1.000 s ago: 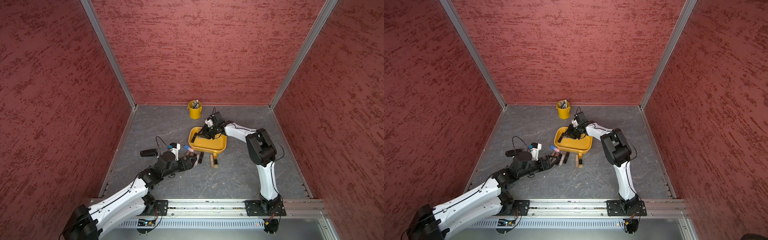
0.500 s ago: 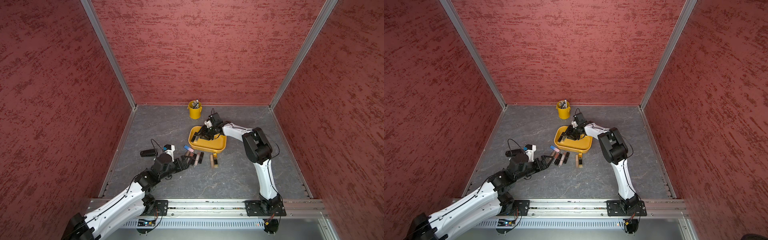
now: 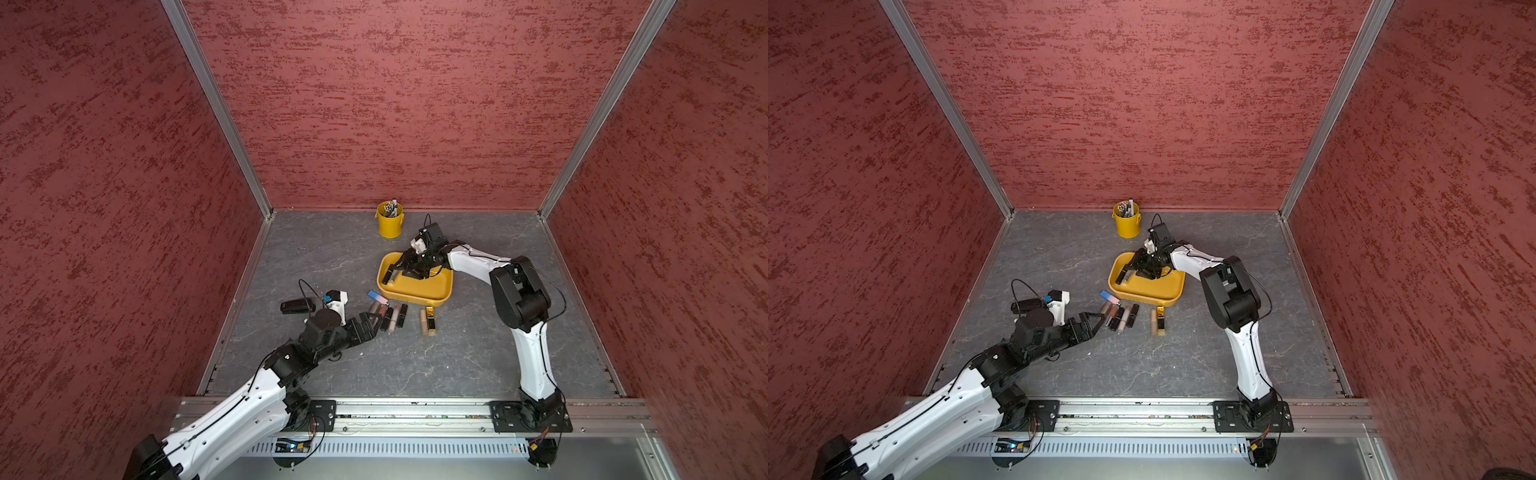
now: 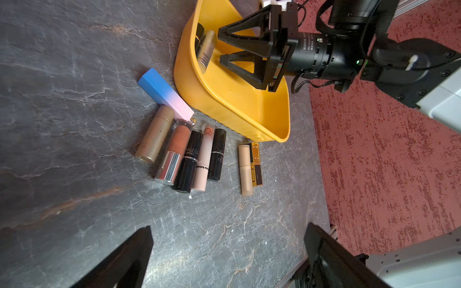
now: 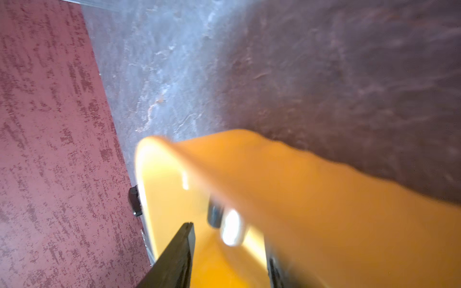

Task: Put the lipstick into the storage box
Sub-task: Place the lipstick in the storage box, then pick up the lipstick at the center of the board.

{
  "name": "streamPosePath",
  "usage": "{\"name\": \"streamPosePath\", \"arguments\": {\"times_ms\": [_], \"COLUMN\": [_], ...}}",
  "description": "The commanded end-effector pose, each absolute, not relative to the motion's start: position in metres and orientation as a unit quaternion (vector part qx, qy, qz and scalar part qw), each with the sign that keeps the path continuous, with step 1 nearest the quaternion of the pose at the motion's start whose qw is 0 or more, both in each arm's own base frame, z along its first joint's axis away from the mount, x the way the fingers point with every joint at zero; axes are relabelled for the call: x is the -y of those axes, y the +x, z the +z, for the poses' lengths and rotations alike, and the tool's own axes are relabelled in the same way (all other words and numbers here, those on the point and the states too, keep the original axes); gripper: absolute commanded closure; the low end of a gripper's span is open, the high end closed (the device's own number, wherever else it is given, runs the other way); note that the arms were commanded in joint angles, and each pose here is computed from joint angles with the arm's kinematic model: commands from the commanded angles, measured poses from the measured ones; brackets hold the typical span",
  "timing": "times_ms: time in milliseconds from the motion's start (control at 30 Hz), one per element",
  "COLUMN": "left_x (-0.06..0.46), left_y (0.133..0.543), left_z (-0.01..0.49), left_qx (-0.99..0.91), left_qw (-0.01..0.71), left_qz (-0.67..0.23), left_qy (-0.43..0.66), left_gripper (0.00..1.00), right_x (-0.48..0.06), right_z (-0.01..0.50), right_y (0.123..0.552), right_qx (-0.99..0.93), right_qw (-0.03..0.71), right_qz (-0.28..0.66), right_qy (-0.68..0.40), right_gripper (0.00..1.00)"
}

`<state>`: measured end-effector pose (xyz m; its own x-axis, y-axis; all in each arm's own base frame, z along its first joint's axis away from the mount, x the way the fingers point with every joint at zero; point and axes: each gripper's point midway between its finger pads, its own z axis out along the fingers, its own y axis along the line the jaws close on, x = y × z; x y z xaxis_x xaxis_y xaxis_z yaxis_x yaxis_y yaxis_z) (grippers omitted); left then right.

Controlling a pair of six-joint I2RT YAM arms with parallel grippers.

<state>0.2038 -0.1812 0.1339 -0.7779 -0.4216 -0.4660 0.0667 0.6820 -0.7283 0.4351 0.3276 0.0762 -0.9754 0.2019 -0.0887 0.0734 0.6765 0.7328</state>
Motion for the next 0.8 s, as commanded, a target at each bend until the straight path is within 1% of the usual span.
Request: {"name": "streamPosePath", "arguments": {"times_ms": [0,267,467,767], "left_x": [0.178,0.185,0.205,0.241], "left_y": [0.205,0.203,0.21,0.225], "left_z": [0.143,0.145,0.158,0.156], "left_qx": [-0.857,-0.853,-0.843,-0.849], "left_qw": [0.333,0.336,0.345,0.328], "left_qz": [-0.382,-0.395,-0.413,-0.414], "left_qy": [-0.095,-0.065,-0.015,0.02], "left_gripper": [0.0,0.0,0.0,0.0], "right_x": [-0.315,-0.294,-0.269,-0.216], "right_z": [0.116,0.138,0.161,0.153], "right_y": [0.433,0.399,0.371,0.311], "right_qx": [-0.911,-0.916,-0.92,-0.948], "right_qw": [0.128,0.141,0.175,0.179], "right_qz": [0.387,0.374,0.349,0.265], "right_qy": [0.055,0.043,0.029,0.01], "right_gripper": [0.5,0.49,0.48,0.46]}}
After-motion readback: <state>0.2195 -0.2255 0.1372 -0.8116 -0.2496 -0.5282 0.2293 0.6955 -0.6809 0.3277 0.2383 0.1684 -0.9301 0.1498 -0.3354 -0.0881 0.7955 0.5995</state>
